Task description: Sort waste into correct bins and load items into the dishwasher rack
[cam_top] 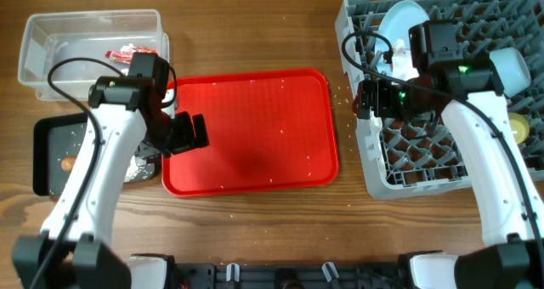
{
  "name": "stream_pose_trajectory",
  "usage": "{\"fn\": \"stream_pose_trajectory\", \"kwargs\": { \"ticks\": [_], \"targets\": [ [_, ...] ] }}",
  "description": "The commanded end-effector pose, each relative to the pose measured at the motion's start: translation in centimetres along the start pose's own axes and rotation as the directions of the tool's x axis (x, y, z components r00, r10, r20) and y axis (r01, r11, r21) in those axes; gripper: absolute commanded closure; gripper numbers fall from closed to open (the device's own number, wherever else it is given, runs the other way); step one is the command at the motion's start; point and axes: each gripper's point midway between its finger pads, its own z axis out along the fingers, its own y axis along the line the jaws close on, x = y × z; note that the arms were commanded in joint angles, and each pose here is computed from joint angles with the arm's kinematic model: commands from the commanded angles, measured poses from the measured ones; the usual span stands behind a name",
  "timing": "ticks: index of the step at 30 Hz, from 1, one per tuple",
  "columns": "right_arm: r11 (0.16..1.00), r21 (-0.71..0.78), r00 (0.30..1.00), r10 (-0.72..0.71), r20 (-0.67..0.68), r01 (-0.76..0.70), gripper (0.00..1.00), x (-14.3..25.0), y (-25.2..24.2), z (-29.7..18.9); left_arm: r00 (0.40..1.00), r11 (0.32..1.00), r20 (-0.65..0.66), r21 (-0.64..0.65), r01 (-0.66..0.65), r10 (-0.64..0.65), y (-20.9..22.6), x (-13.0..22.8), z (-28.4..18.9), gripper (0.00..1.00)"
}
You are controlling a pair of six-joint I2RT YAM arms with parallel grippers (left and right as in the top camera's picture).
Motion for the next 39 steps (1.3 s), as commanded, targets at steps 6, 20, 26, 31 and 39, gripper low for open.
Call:
{"fn": "stream_pose_trajectory", "kwargs": {
  "ticks": [6, 20, 26, 31, 39],
  "targets": [
    [0.998, -0.008, 0.957, -0.057, 0.283, 0.062, 0.00, 3.0, 0.1, -4.2, 0.829, 0.974, 0.537, 0.054, -0.220, 0.157, -2.3, 3.6, -10.9, 0.00],
    [0.996, 0.086, 0.918, -0.069, 0.391, 0.038, 0.00, 5.9, -2.0, -5.3, 0.608, 0.979, 0.790, 0.058, -0.195, 0.074, 2.3, 8.2, -17.6, 0.00],
    [0.995, 0.090, 0.936, -0.062, 0.347, 0.032, 0.00, 5.8, -2.2, -4.1, 0.608, 0.979, 0.790, 0.058, -0.195, 0.074, 2.3, 8.2, -17.6, 0.00],
    [0.995, 0.098, 0.958, -0.052, 0.284, 0.026, 0.00, 5.7, -2.6, -2.5, 0.608, 0.979, 0.790, 0.058, -0.195, 0.074, 2.3, 8.2, -17.6, 0.00],
    [0.993, 0.116, 0.992, -0.026, 0.127, 0.011, 0.00, 6.0, -3.4, 1.5, 0.608, 0.979, 0.790, 0.058, -0.195, 0.074, 2.3, 8.2, -17.6, 0.00]
  ]
}}
